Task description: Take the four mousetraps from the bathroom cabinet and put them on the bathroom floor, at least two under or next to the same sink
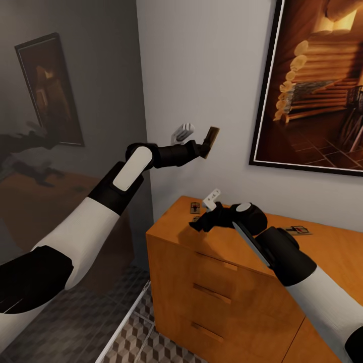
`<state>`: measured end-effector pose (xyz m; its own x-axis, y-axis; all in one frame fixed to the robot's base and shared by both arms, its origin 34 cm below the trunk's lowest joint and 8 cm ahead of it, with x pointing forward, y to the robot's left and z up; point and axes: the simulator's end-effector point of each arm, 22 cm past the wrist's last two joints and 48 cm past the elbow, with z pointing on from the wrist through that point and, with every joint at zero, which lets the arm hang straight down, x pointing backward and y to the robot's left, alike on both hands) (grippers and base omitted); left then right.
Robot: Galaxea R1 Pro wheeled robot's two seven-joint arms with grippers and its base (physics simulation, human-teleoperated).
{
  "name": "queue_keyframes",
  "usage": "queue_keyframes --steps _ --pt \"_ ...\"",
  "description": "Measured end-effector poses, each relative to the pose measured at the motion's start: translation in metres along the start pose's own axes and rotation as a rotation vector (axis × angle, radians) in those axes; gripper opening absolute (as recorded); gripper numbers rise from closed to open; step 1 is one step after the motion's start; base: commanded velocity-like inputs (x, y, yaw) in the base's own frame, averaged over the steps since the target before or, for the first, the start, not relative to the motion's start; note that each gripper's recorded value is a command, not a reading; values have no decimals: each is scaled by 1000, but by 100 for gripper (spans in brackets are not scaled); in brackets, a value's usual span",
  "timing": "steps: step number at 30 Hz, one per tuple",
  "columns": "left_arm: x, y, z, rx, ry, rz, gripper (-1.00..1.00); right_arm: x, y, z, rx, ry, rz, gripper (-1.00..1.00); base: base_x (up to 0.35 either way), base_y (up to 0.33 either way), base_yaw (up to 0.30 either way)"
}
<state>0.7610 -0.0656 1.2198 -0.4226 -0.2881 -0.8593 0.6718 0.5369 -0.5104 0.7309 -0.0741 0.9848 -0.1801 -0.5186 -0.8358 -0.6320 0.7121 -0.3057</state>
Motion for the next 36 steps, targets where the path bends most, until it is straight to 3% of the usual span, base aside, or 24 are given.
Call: queue_keyframes --steps 7,22,36 --pt "1 1 0 0 1 -2 -100 2 -15 -1 62 23 -55 100 0 0 0" --pt "15 11 2 -11 16 -21 -100 5 -35 -3 154 47 -115 100 0 0 0" --pt "18 12 2 -12 18 -24 -100 6 -38 -3 164 50 -119 100 0 0 0"
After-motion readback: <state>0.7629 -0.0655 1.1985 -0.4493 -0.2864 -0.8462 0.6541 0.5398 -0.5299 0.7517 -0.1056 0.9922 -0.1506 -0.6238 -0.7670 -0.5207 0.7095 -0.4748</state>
